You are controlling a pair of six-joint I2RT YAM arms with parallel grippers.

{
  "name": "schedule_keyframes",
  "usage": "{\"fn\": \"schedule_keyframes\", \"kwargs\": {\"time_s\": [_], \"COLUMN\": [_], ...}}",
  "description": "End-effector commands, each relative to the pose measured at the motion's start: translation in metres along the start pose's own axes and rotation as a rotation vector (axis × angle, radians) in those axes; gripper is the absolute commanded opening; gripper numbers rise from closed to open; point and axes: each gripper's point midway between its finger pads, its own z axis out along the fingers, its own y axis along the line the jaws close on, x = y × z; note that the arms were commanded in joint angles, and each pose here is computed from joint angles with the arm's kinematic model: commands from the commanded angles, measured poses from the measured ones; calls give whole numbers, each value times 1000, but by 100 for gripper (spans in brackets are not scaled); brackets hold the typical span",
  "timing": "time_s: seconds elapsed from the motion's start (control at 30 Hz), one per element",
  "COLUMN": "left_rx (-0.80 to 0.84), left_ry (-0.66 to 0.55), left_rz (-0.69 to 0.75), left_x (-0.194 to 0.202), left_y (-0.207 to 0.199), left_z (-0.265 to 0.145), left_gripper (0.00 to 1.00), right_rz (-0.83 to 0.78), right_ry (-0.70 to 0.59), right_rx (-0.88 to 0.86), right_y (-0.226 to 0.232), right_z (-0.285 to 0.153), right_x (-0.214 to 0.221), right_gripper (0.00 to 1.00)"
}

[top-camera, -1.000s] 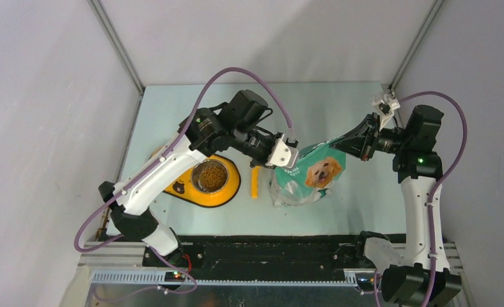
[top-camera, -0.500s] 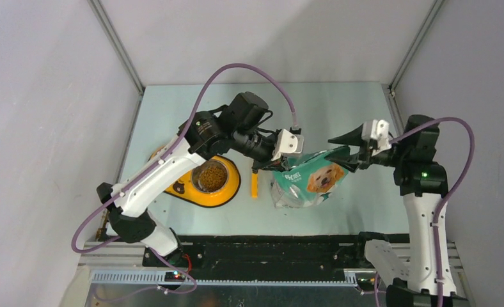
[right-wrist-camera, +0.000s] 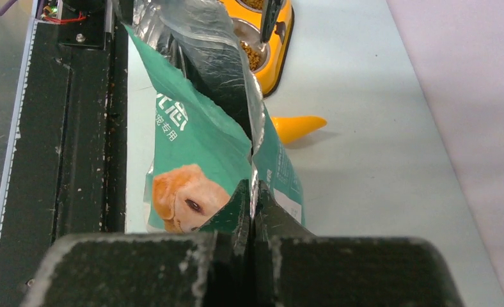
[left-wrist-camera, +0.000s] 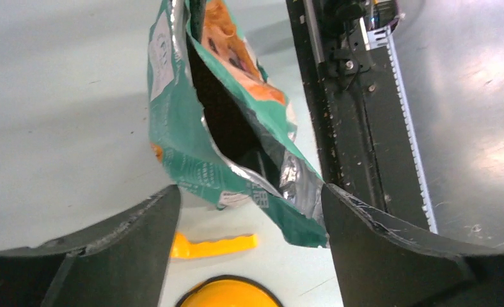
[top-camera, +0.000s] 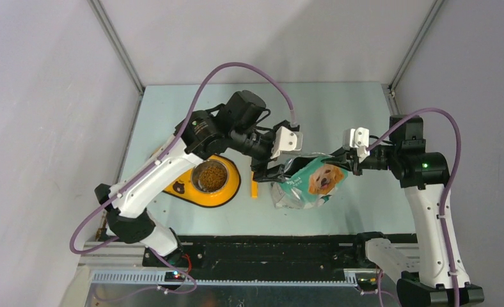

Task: Serve the pet food
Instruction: Close the pet food bag at the center of the board.

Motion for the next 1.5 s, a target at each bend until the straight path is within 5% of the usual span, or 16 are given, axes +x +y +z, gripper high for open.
{"fn": "schedule_keyframes", "kwargs": {"time_s": [0.0,0.1,0.37,0.57,0.7,0.83,0.87,0.93,1.23,1.47], "left_rx": [-7,29,41,-61,-102,-142,-169,-197,-265,-726], "left_ry": [-7,-15,-14,99,113,86,82,74,161,158], "left_rz": [-2,-8,-1,8,27,54,56,77,148,0], "left_x": [-10,-12,-13,20,23,17,16,15,44,42], "left_y": [-16,-21,-23,-6,4,11,14,18,25,111], "left_z": [-23,-22,-20,15,23,22,18,15,-33,-76], "left_gripper": [91,99,99,97,78,31,10,1,0,0], "right_rz": [-67,-74,15,24,25,9,-6,-20,-102,-175], "right_ry": [19,15,-7,-38,-34,-12,-5,14,139,207], "right_rx": [9,16,119,140,146,144,144,138,152,34], "right_y": [3,5,-14,-16,-16,-13,-13,-10,-2,28], "right_z": [-7,-9,-12,-14,-16,-17,-17,-18,-35,-39], "right_x": [-9,-12,-27,-38,-38,-33,-32,-27,-8,12], "right_gripper": [0,0,0,0,0,0,0,1,0,0]}}
